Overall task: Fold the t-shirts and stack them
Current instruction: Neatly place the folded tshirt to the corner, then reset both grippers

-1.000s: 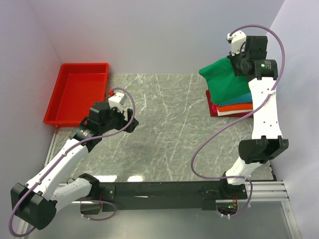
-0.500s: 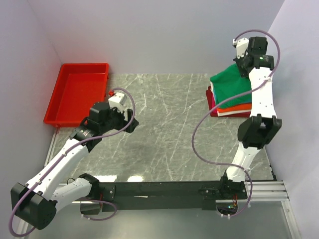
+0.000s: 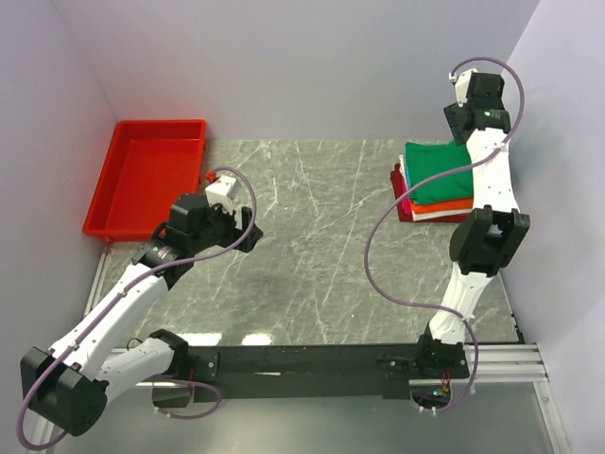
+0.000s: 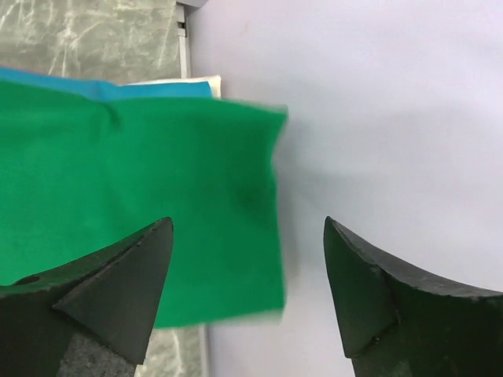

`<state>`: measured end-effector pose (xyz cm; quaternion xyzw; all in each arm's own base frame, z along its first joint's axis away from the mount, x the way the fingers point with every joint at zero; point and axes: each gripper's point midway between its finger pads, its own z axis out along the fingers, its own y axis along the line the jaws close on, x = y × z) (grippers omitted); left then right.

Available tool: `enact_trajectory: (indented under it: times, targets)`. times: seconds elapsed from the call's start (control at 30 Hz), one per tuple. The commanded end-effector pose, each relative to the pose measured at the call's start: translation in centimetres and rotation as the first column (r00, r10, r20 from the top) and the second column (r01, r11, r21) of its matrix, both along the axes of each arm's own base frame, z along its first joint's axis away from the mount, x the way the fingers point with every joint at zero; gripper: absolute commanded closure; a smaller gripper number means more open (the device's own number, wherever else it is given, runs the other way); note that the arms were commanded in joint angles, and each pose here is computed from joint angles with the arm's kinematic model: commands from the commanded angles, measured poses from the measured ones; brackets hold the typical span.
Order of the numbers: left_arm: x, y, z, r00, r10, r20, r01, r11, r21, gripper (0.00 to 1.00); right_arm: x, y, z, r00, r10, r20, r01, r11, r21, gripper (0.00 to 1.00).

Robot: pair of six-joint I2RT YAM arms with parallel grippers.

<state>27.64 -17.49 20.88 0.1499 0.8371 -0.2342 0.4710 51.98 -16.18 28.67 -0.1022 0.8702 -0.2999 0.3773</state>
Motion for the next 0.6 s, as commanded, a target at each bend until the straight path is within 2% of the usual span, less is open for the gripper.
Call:
enact_trajectory:
  times: [0.0, 0.07, 0.2, 0.27, 0.3, 0.37, 0.4, 0.47, 0.5, 0.53, 0.57]
  targets:
    - [0.3, 0.4, 0.4, 0.999, 0.023, 0.029, -0.023, 1.000, 0.003, 0.14, 0.6, 0.1, 2.7, 0.988, -0.077, 0.131, 0.082, 0.996, -0.034, 0.16]
    - [0.5, 0.9, 0.7, 0.998, 0.054, 0.041, -0.055, 0.998, 0.006, 0.13, 0.3, 1.6, 3.7, 0.985, -0.043, 0.165, 0.039, 0.999, 0.022, 0.16]
    - [1.0, 2.3, 1.7, 0.985, 0.154, 0.073, -0.153, 0.988, -0.018, 0.01, -0.8, 4.7, 4.5, 0.984, 0.045, 0.173, -0.069, 0.988, 0.136, 0.14]
    - [0.9, 2.7, 2.5, 0.977, 0.189, 0.099, -0.184, 0.981, -0.058, 0.00, -1.9, 6.2, 3.4, 0.985, 0.091, 0.147, -0.119, 0.973, 0.196, 0.14]
    - [0.8, 2.8, 2.8, 0.975, 0.195, 0.105, -0.189, 0.980, -0.070, 0.01, -2.7, 7.8, 4.6, 0.972, 0.137, 0.191, -0.182, 0.952, 0.247, 0.14]
    - [1.2, 4.0, 3.3, 0.957, 0.264, 0.123, -0.254, 0.963, -0.092, 0.01, -4.1, 9.6, 3.1, 0.966, 0.189, 0.179, -0.238, 0.919, 0.315, 0.13]
    - [1.3, 4.3, 3.3, 0.953, 0.278, 0.122, -0.267, 0.959, -0.097, 0.01, -5.8, 10.9, 4.9, 0.946, 0.220, 0.236, -0.291, 0.897, 0.333, 0.13]
    - [1.8, 5.2, 3.7, 0.939, 0.325, 0.113, -0.312, 0.943, -0.119, 0.00, -7.6, 11.9, 3.5, 0.935, 0.242, 0.259, -0.326, 0.875, 0.358, 0.13]
    - [2.0, 5.7, 3.7, 0.934, 0.341, 0.102, -0.328, 0.936, -0.126, 0.00, -9.2, 12.4, 7.0, 0.894, 0.239, 0.379, -0.371, 0.870, 0.325, 0.12]
    - [2.5, 7.1, 4.2, 0.919, 0.380, 0.102, -0.365, 0.920, -0.145, 0.00, -10.5, 12.5, 4.3, 0.908, 0.225, 0.354, -0.353, 0.866, 0.355, 0.12]
    - [2.8, 8.1, 4.3, 0.906, 0.414, 0.087, -0.396, 0.903, -0.169, 0.00, -11.5, 12.4, 4.3, 0.905, 0.163, 0.393, -0.326, 0.860, 0.392, 0.12]
